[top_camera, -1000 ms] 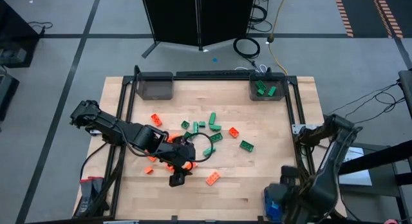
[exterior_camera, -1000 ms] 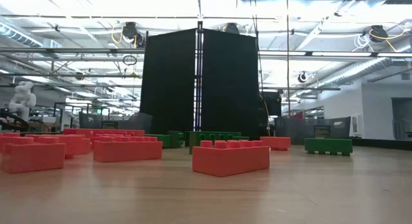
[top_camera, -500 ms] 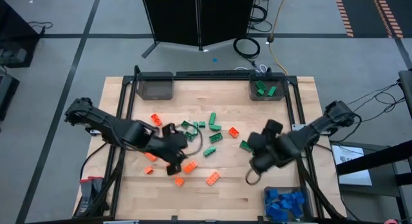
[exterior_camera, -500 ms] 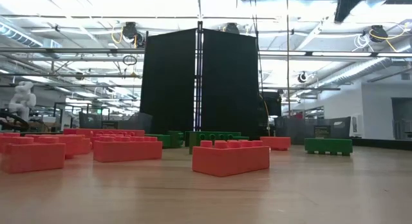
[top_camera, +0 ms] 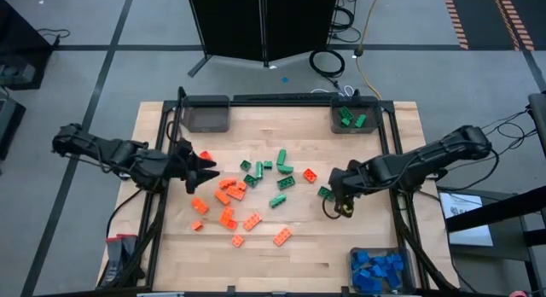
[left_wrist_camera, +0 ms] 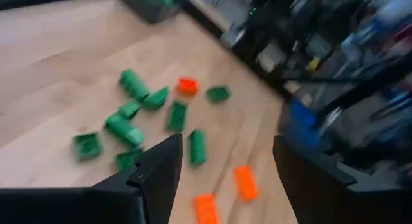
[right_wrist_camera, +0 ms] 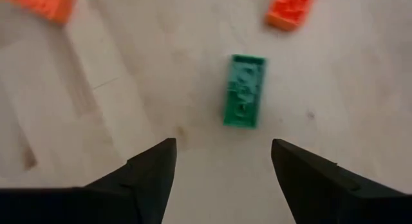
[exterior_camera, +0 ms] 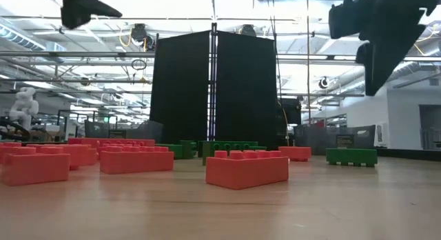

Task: Sort blocks
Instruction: Put the green game piece into the top right black bin

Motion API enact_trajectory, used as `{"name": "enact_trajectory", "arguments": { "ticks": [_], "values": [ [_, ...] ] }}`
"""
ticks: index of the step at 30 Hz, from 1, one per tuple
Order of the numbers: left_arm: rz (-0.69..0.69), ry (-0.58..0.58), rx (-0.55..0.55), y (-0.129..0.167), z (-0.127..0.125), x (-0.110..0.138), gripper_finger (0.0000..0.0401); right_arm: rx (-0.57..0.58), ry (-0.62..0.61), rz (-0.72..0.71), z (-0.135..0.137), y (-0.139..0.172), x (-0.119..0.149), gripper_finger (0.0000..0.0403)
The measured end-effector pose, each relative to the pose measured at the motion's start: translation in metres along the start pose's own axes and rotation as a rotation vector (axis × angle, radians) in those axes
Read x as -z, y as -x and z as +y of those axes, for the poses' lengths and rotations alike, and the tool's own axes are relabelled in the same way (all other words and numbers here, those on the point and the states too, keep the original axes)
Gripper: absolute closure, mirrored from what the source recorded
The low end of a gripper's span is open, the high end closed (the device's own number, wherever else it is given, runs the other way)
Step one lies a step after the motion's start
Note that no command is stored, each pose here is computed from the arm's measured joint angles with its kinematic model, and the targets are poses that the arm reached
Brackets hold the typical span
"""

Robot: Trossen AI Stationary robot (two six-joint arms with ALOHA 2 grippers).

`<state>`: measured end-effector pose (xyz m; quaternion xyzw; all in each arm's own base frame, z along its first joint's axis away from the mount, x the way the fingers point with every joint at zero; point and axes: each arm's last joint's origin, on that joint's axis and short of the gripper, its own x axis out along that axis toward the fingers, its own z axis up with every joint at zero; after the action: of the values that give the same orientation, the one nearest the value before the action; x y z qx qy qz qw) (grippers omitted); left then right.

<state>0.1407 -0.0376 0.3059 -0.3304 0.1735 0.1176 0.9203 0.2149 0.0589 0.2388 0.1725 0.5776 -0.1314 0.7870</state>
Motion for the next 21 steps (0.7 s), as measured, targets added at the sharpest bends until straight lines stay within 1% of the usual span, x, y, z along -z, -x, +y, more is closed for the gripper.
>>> {"name": "enact_trajectory", "arguments": {
  "ticks": [3, 6, 8, 11, 15, 21],
  "values": [
    [-0.019, 0.014, 0.020, -0.004, 0.011, 0.012, 0.0157, -0.011, 0.080, -0.006, 0.003, -0.009, -0.007, 0.0144],
    [-0.013, 0.008, 0.008, -0.009, 0.016, 0.019, 0.0157, 0.053, 0.136, -0.044, 0.004, -0.018, -0.017, 0.0136],
    [-0.007, -0.002, -0.004, -0.011, 0.017, 0.021, 0.0157, 0.090, 0.146, -0.050, 0.001, -0.025, -0.024, 0.0130],
    [-0.003, -0.045, -0.010, -0.012, 0.017, 0.021, 0.0157, 0.137, 0.101, 0.012, -0.011, -0.043, -0.034, 0.0120],
    [-0.012, -0.081, -0.015, -0.012, 0.017, 0.021, 0.0157, 0.068, 0.054, 0.116, -0.021, -0.068, -0.047, 0.0101],
    [0.002, -0.094, -0.037, -0.011, 0.020, 0.021, 0.0157, 0.048, 0.025, 0.180, -0.031, -0.097, -0.057, 0.0086]
  ]
}}
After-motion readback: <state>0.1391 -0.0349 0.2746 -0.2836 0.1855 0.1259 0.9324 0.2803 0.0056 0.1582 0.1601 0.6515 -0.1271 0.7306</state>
